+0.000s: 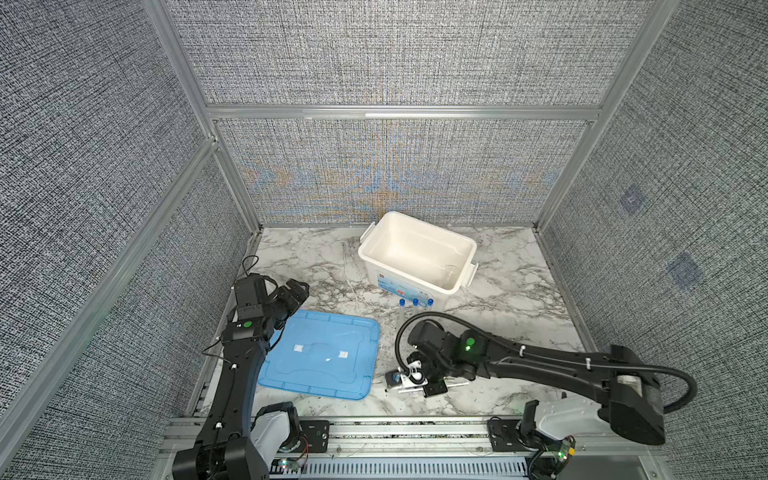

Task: Organize the chemistry lab equipment
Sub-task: 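Carry the blue tweezers above the white bin with the right gripper, then lower the blue tweezers into the white bin and open the right gripper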

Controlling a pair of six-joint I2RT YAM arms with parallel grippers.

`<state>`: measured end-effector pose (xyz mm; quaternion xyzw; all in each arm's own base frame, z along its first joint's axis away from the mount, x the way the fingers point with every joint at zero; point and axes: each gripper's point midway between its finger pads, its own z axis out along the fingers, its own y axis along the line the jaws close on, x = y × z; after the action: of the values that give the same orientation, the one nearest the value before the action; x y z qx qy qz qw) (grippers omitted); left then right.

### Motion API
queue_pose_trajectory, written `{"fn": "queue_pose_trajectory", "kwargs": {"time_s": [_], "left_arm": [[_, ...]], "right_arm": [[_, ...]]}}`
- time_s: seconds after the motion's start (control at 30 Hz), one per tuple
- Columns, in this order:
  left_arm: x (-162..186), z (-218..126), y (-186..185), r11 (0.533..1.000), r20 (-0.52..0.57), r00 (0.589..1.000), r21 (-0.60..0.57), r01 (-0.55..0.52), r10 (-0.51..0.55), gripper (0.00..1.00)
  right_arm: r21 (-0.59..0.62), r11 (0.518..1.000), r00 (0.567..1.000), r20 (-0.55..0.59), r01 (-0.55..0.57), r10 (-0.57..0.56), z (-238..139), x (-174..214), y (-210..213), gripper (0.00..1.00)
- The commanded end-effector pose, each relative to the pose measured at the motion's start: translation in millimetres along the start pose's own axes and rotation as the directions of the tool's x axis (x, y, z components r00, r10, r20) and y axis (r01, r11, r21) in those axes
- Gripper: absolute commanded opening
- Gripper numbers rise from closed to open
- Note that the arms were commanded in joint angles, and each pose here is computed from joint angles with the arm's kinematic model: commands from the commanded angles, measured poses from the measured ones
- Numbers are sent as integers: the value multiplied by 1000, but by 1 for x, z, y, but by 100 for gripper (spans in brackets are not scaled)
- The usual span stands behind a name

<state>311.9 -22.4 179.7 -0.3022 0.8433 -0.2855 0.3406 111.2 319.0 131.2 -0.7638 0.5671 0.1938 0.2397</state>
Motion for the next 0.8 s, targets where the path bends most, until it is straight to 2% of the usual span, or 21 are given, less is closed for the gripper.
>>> {"fn": "queue_pose_trajectory", "kwargs": {"time_s": [0.0, 0.1, 0.17, 0.27, 0.37, 0.43, 0.5, 0.6, 0.77], "left_arm": [[-4, -7, -11, 999, 12, 1000, 35, -19, 19, 93], [-2, -9, -13, 999, 11, 1000, 43, -26, 25, 93], [0, -7, -14, 998, 3, 1000, 57, -29, 29, 93], [4, -5, -15, 998, -14, 999, 50, -34, 34, 93], [10, -3, -21, 997, -24, 998, 59, -51, 52, 92], [14, -1, -28, 995, -33, 997, 69, -73, 76, 91], [18, 0, -30, 994, -47, 994, 50, -92, 94, 91], [21, 0, -27, 994, -60, 992, 27, -107, 108, 91], [25, 0, -23, 994, -78, 991, 11, -106, 106, 91]], "right_arm": [[128, 989, 984, 169, -77, 55, -43, -40, -42, 0], [252, 950, 952, 283, -187, 113, -92, -57, -93, 0], [325, 908, 932, 329, -264, 153, -118, -54, -126, 0], [440, 817, 906, 362, -373, 219, -149, -29, -180, 0], [480, 747, 876, 384, -460, 293, -172, 6, -224, 0], [477, 718, 853, 393, -508, 343, -176, 27, -249, 0], [484, 701, 848, 374, -524, 375, -171, 47, -274, 0], [496, 697, 856, 287, -518, 431, -153, 74, -301, 0], [504, 686, 829, 122, -525, 546, -116, 119, -332, 0]]}}
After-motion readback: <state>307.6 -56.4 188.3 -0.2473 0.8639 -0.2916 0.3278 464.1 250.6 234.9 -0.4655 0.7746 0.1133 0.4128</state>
